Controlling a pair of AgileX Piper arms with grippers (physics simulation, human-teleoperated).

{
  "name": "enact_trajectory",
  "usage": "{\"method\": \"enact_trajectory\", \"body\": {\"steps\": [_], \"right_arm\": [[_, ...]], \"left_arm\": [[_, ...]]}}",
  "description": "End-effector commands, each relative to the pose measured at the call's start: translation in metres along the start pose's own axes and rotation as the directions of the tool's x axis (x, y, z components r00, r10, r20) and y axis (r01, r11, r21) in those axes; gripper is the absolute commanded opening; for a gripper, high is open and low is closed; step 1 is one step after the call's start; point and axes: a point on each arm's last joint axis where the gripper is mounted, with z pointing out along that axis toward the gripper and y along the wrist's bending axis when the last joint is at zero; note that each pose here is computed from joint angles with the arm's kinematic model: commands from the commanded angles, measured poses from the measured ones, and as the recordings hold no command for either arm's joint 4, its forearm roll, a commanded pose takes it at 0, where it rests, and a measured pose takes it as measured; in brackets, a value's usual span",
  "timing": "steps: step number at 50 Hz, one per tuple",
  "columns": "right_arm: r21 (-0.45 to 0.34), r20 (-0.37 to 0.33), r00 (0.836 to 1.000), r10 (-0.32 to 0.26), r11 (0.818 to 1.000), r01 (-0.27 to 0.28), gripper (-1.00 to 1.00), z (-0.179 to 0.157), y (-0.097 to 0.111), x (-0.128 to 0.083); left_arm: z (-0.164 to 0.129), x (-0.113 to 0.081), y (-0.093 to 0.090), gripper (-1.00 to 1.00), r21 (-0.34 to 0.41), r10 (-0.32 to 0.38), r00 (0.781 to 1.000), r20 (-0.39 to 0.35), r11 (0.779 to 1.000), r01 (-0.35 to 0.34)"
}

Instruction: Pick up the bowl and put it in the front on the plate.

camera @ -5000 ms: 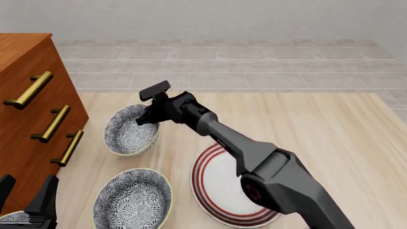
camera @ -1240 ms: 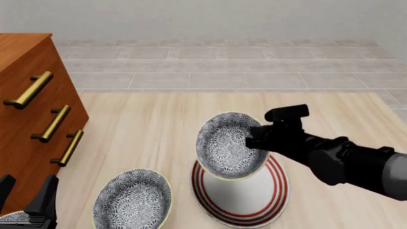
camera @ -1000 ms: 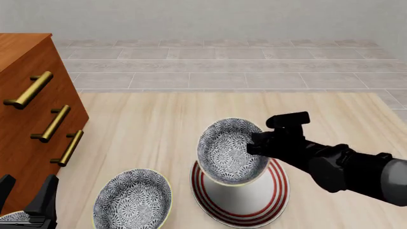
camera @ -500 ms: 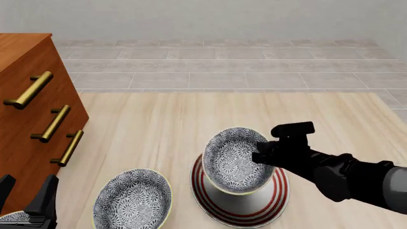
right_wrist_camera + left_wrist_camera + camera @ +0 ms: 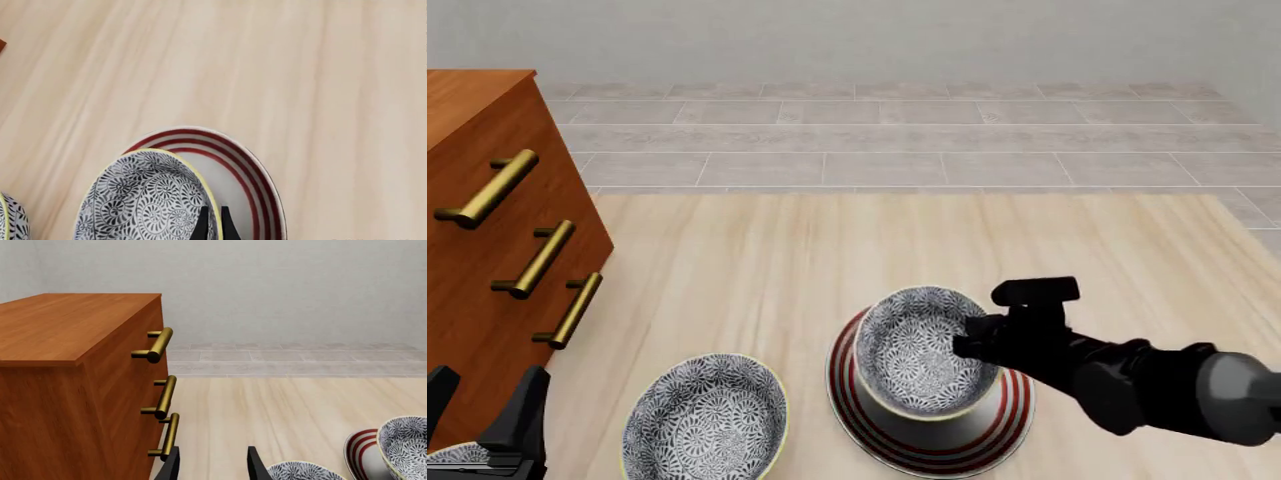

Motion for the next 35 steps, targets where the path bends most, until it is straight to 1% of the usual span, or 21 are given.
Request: {"method": "enact_trajectory", "body": {"steps": [1, 9, 12, 14, 15, 16, 17, 19, 20, 21, 25, 26, 29, 30, 31, 35], "right_arm": [[0.003, -0.030, 0.999, 0.017, 1.000, -0.017, -1.00, 0.008, -0.001, 0.011], [0.011, -0.035, 0.999, 0.018, 1.000, -0.018, -1.00, 0.010, -0.004, 0.013], [-0.005, -0.043, 0.999, 0.014, 1.000, -0.014, -1.00, 0.010, 0.001, 0.017], [-0.001, -0.047, 0.999, 0.007, 1.000, -0.008, -1.00, 0.012, 0.000, 0.017], [0.005, -0.043, 0.999, -0.004, 1.000, 0.004, 1.00, 0.012, -0.002, 0.016], [-0.009, -0.034, 0.999, -0.014, 1.000, 0.014, 1.00, 0.009, 0.002, 0.014], [-0.007, -0.024, 1.000, -0.002, 1.000, 0.001, 1.00, 0.005, 0.001, 0.012], [-0.003, -0.019, 1.000, -0.011, 1.000, 0.011, 1.00, 0.004, 0.000, 0.009], [-0.017, -0.004, 1.000, -0.014, 1.000, 0.014, 1.00, -0.001, 0.004, 0.008], [-0.021, -0.004, 1.000, -0.013, 1.000, 0.013, 1.00, -0.002, 0.005, 0.008], [-0.027, 0.025, 0.999, -0.027, 0.999, 0.027, 1.00, -0.009, 0.006, 0.002], [-0.027, 0.043, 0.999, -0.032, 0.999, 0.033, 1.00, -0.012, 0.006, -0.001], [-0.034, 0.088, 0.996, -0.022, 0.999, 0.025, 1.00, -0.023, 0.006, -0.008], [-0.034, 0.088, 0.996, -0.022, 0.999, 0.025, 1.00, -0.023, 0.006, -0.008], [-0.031, 0.104, 0.994, -0.026, 0.999, 0.030, 1.00, -0.028, 0.005, -0.012], [-0.042, 0.131, 0.991, -0.033, 0.998, 0.039, 1.00, -0.037, 0.008, -0.017]], "left_arm": [[0.000, 0.000, 0.000, 1.00, 0.000, 0.000, 1.000, 0.000, 1.000, 0.000], [0.000, 0.000, 0.000, 1.00, 0.000, 0.000, 1.000, 0.000, 1.000, 0.000], [0.000, 0.000, 0.000, 1.00, 0.000, 0.000, 1.000, 0.000, 1.000, 0.000], [0.000, 0.000, 0.000, 1.00, 0.000, 0.000, 1.000, 0.000, 1.000, 0.000], [0.000, 0.000, 0.000, 1.00, 0.000, 0.000, 1.000, 0.000, 1.000, 0.000], [0.000, 0.000, 0.000, 1.00, 0.000, 0.000, 1.000, 0.000, 1.000, 0.000], [0.000, 0.000, 0.000, 1.00, 0.000, 0.000, 1.000, 0.000, 1.000, 0.000], [0.000, 0.000, 0.000, 1.00, 0.000, 0.000, 1.000, 0.000, 1.000, 0.000], [0.000, 0.000, 0.000, 1.00, 0.000, 0.000, 1.000, 0.000, 1.000, 0.000], [0.000, 0.000, 0.000, 1.00, 0.000, 0.000, 1.000, 0.000, 1.000, 0.000], [0.000, 0.000, 0.000, 1.00, 0.000, 0.000, 1.000, 0.000, 1.000, 0.000], [0.000, 0.000, 0.000, 1.00, 0.000, 0.000, 1.000, 0.000, 1.000, 0.000], [0.000, 0.000, 0.000, 1.00, 0.000, 0.000, 1.000, 0.000, 1.000, 0.000], [0.000, 0.000, 0.000, 1.00, 0.000, 0.000, 1.000, 0.000, 1.000, 0.000], [0.000, 0.000, 0.000, 1.00, 0.000, 0.000, 1.000, 0.000, 1.000, 0.000], [0.000, 0.000, 0.000, 1.00, 0.000, 0.000, 1.000, 0.000, 1.000, 0.000]]}}
